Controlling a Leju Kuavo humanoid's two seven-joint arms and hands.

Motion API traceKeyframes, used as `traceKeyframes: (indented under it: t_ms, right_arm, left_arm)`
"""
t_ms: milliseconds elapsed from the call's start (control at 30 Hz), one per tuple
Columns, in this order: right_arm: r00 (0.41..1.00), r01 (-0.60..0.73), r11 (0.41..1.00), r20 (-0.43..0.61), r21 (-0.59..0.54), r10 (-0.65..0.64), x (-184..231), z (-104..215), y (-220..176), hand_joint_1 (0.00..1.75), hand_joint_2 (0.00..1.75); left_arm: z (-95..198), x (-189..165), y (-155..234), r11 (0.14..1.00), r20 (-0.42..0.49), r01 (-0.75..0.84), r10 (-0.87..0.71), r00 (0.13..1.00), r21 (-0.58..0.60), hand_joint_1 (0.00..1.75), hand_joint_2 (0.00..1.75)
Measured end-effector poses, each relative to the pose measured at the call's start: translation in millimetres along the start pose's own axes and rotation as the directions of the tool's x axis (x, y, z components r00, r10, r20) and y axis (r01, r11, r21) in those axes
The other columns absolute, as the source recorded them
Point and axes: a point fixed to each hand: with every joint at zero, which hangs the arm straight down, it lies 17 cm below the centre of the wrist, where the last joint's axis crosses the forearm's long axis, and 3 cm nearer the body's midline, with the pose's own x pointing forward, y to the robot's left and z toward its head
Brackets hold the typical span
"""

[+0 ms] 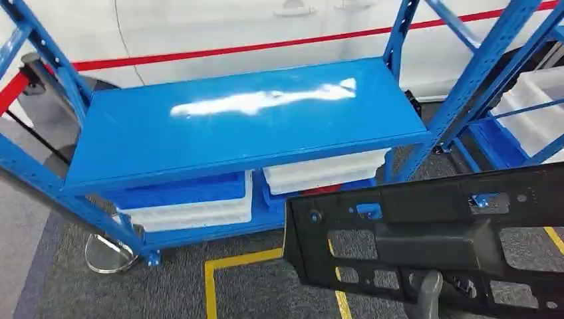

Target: Take the parts from the cabinet and place them on the table.

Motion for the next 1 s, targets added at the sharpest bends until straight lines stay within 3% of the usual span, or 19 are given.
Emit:
traceKeyframes:
  t_ms: [633, 1000]
  right_arm:
    - [0.999, -0.042, 0.992, -0.001, -0.122, 0.043, 11, 9, -28, 1.75, 1.75]
    - [0.998, -0.066, 0.992, -0.031, -0.11, 0.063, 0, 12, -27, 1.75, 1.75]
  left_arm:
    - [2, -9, 8, 1.0, -0.031, 0.002, -0.001, 1.0, 0.015, 0.0, 0.0]
    - [6, -27, 13, 0.999, -0.106, -0.01, 0.014, 0.994, 0.038, 0.0, 0.0]
